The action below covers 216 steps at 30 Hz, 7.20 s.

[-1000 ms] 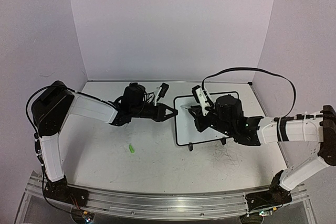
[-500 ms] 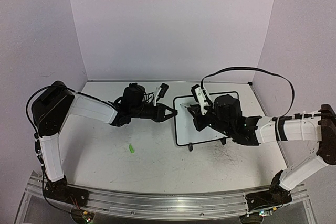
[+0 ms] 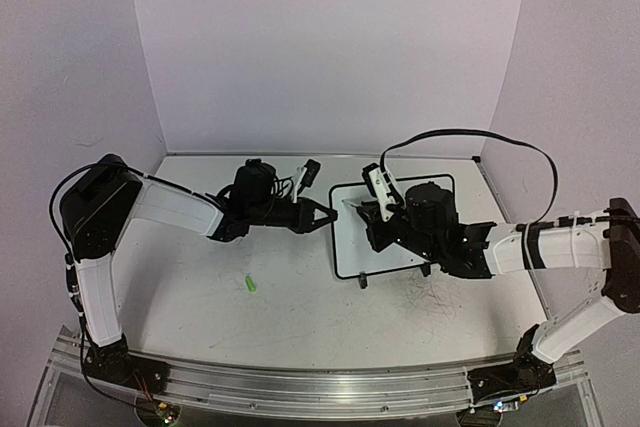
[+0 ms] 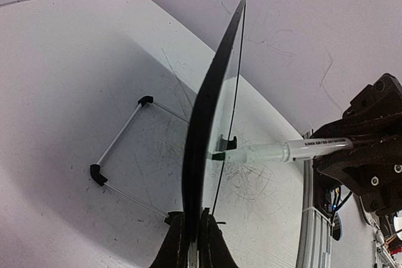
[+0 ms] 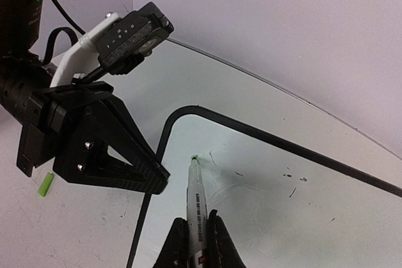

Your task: Write a sentence on the whiteboard

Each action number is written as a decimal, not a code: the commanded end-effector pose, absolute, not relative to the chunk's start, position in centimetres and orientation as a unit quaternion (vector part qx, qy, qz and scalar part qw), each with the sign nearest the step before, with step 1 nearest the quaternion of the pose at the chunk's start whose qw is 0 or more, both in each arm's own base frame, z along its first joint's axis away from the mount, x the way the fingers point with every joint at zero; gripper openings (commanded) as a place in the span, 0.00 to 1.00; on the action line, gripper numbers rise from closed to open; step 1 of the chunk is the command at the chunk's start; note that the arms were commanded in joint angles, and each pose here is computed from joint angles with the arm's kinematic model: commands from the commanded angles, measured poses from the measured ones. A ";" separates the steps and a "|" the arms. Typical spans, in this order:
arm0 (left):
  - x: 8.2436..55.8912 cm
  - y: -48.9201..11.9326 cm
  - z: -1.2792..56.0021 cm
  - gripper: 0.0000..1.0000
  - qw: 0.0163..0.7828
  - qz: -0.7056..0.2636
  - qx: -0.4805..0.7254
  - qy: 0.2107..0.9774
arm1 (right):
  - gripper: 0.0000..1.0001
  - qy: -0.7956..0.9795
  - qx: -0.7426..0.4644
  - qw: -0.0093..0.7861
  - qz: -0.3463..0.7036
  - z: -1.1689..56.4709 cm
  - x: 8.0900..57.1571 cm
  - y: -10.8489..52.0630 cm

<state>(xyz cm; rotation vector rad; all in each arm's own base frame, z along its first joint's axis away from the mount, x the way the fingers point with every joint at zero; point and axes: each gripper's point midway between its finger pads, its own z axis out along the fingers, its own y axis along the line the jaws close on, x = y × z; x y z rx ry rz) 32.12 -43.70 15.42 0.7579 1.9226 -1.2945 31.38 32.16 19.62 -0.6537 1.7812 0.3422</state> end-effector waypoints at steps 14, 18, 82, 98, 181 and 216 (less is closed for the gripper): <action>32.3 -43.4 16.1 0.00 0.354 -0.495 0.291 0.738 | 0.00 0.773 -0.255 0.567 0.125 19.4 32.1 31.5; 32.2 -43.4 16.2 0.00 0.354 -0.496 0.291 0.738 | 0.00 0.776 -0.256 0.563 0.125 19.1 32.0 31.5; 31.9 -43.2 16.0 0.00 0.351 -0.495 0.292 0.739 | 0.00 0.751 -0.227 0.598 0.165 21.3 30.7 33.1; 31.8 -43.2 15.8 0.00 0.351 -0.495 0.295 0.739 | 0.00 0.766 -0.182 0.605 0.119 20.6 32.0 31.5; 31.9 -43.1 16.2 0.00 0.355 -0.494 0.292 0.738 | 0.00 0.814 -0.163 0.538 0.146 15.4 29.1 31.0; 31.9 -42.7 15.8 0.00 0.359 -0.486 0.289 0.743 | 0.00 0.771 -0.190 0.590 0.144 19.6 29.4 29.7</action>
